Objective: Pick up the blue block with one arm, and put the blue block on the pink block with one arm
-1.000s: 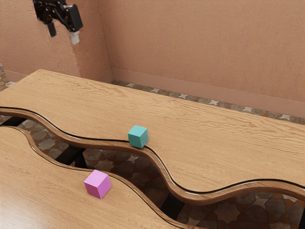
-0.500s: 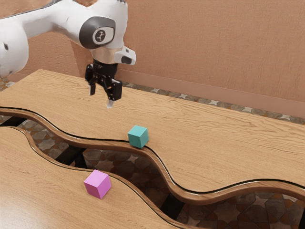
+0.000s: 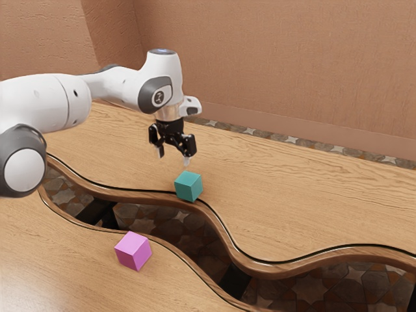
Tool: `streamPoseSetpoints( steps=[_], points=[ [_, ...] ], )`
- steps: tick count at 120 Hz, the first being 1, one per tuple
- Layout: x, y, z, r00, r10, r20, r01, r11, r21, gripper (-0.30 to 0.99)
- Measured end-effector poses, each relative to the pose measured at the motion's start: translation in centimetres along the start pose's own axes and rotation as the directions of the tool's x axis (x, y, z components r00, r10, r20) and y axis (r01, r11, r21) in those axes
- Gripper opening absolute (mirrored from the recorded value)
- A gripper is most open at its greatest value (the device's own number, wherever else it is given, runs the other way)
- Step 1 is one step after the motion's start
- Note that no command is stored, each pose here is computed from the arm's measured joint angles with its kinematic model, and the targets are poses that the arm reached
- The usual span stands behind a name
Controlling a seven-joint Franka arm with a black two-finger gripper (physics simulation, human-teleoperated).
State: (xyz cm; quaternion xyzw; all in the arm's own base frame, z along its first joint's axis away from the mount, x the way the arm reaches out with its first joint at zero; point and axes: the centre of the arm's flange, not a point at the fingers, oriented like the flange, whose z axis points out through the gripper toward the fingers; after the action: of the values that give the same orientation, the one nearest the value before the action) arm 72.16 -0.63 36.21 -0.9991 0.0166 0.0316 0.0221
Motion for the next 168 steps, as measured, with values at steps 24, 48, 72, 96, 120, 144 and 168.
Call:
streamPoseSetpoints(
  steps=[24,48,72,96,120,144,168],
  points=[
    [0.4,0.4,-0.4,0.999,-0.004,-0.035,0.004,1.0,-0.004,0.69],
    [1.4,1.7,2.4,1.0,0.005,-0.022,-0.005,1.0,-0.012,0.69],
    [2.0,1.8,5.4,1.0,0.002,-0.01,-0.002,1.0,-0.017,0.69],
    [2.2,2.3,7.2,1.0,0.008,-0.01,-0.009,1.0,-0.024,0.69],
    [2.4,2.9,9.2,1.0,0.015,-0.005,-0.015,0.999,-0.03,0.69],
    [2.4,2.7,9.8,1.0,0.009,-0.005,-0.009,0.999,-0.037,0.6],
    [2.5,2.7,9.6,1.0,0.008,-0.012,-0.009,0.999,-0.038,0.4]
  ],
)
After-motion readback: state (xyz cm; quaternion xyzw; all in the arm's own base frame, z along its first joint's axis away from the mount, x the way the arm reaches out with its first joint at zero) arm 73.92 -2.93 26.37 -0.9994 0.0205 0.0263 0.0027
